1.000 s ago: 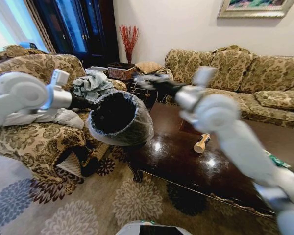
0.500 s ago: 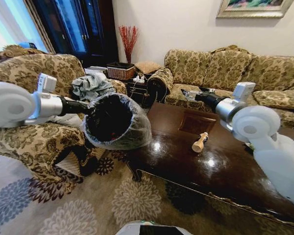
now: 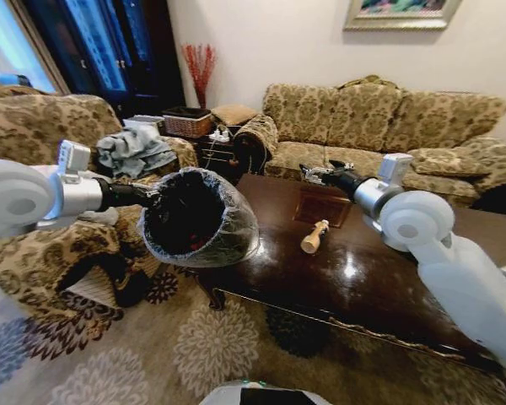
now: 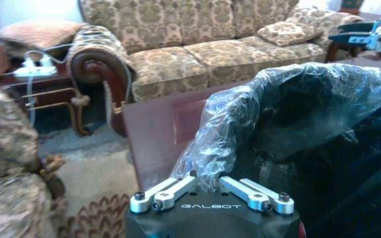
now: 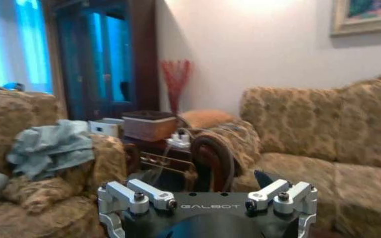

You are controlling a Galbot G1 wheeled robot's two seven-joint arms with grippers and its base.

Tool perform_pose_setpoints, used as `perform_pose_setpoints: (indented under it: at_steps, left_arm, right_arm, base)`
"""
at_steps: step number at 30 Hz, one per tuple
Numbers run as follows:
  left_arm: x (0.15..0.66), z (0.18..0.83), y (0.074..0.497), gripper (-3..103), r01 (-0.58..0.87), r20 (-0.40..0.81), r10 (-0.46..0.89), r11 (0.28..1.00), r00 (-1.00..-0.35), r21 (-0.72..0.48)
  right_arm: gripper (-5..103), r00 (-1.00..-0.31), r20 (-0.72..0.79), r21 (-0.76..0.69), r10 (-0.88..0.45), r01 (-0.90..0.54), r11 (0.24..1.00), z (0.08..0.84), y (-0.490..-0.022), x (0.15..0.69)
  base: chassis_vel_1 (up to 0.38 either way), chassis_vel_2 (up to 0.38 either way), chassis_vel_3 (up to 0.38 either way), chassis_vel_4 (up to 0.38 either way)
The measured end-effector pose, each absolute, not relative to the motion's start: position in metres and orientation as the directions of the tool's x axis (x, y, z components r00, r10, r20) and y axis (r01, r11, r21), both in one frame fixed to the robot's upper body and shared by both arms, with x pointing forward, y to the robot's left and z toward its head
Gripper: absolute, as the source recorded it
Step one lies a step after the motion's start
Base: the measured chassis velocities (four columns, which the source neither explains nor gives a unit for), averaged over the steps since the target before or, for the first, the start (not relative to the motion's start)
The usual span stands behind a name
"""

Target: Move to the front of the table and place the trash on the table into the trash bin.

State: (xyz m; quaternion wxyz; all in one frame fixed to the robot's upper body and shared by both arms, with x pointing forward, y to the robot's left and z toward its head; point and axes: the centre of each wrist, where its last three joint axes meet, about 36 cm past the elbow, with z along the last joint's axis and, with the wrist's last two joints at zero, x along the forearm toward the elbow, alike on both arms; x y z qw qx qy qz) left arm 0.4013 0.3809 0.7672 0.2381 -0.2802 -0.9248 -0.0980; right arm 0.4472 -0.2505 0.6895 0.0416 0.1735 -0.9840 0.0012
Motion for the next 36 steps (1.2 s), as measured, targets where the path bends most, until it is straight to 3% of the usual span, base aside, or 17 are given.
perform_pose_setpoints:
  at_steps: [7,9,14,23,36]
  left_arm:
    - [0.395,0.764,0.381,0,0.566,0.487,0.481,0.824,-0.729,0.034]
    - [0.391,0.761,0.383,0,0.565,0.48,0.487,0.825,-0.73,0.023]
    - [0.387,0.758,0.381,0,0.57,0.479,0.493,0.822,-0.726,0.017]
    - [0.387,0.759,0.375,0,0.581,0.486,0.499,0.814,-0.718,0.022]
    - [0.389,0.754,0.384,0,0.564,0.488,0.491,0.826,-0.722,0.003]
  right_arm:
    - [100,-0.932,0.248,0.175,-0.262,-0.223,0.959,0.651,-0.237,0.457]
    - [100,-0.905,0.364,0.266,-0.218,-0.123,0.956,0.623,-0.228,0.465]
    - [100,-0.853,0.477,0.334,-0.212,-0.048,0.941,0.579,-0.206,0.493]
    - [100,-0.784,0.609,0.308,-0.124,0.09,0.947,0.535,-0.164,0.542]
    - [100,-0.754,0.654,0.3,-0.057,0.19,0.935,0.512,-0.18,0.564]
  base:
    - [-0.083,-0.089,-0.071,-0.076]
    - [-0.022,-0.03,-0.002,-0.01]
    - [0.0,0.0,0.0,0.0]
    - [0.0,0.0,0.0,0.0]
    - [0.0,0.0,0.0,0.0]
